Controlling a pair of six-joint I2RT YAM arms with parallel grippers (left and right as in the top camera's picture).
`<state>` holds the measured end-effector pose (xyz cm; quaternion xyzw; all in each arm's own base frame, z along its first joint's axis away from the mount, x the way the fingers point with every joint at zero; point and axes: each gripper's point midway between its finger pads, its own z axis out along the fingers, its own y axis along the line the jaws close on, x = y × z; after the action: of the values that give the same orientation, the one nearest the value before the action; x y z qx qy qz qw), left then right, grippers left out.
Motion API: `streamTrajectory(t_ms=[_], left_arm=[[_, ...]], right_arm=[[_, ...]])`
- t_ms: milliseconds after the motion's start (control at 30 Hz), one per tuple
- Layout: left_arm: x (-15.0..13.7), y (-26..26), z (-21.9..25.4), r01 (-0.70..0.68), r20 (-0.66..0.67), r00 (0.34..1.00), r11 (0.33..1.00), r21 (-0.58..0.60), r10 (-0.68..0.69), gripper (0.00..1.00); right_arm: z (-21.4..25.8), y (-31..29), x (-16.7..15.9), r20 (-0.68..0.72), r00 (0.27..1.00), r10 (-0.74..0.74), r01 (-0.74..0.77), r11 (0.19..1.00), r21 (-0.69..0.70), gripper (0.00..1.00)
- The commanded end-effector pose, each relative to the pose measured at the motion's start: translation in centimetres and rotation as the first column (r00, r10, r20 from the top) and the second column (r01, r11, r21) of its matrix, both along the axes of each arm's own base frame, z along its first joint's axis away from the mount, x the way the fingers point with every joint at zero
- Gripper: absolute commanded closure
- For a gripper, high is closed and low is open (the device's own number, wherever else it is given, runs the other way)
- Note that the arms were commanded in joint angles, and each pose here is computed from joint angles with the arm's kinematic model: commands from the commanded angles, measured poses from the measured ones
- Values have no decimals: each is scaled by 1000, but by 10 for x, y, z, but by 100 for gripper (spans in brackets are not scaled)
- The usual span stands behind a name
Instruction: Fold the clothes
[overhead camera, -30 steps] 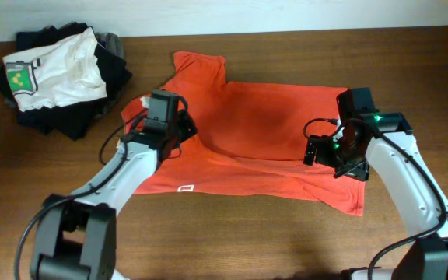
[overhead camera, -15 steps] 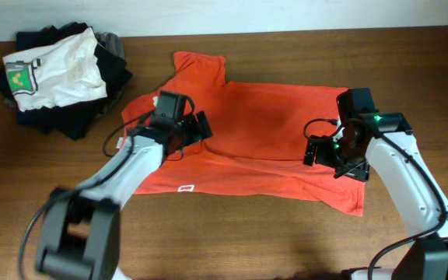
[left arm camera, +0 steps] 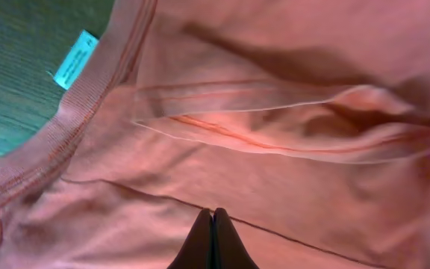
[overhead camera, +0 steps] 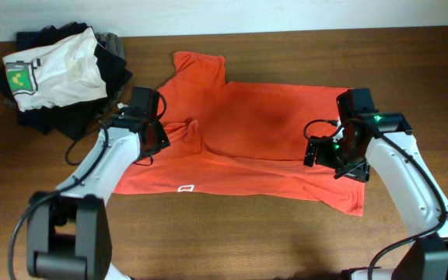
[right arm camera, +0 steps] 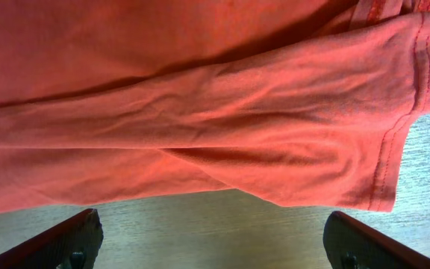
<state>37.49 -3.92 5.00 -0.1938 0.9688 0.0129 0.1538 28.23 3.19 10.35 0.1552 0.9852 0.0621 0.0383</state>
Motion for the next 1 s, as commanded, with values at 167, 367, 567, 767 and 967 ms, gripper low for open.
streamTrajectory(t_ms=[167,367,567,767,967], left_arm=[[-6,2,-34,54,-92,994,998,-35,-57,99],[3,1,-48,54,-81,995,998,-38,-57,99],[14,-7,-45,64,-32,997,995,-75,-67,99],[17,-10,-44,69,-22,997,993,-92,-72,99],[22,-12,-43,74,1,997,992,-99,-74,99]], right_arm=[[1,0,5,13,1000,1,-1,1000,-12,2],[1,0,5,11,1000,1,-1,1000,-12,2],[1,0,5,13,1000,1,-1,1000,-12,2],[1,0,5,12,1000,1,-1,1000,-12,2],[1,0,4,8,1000,2,-2,1000,-13,2]])
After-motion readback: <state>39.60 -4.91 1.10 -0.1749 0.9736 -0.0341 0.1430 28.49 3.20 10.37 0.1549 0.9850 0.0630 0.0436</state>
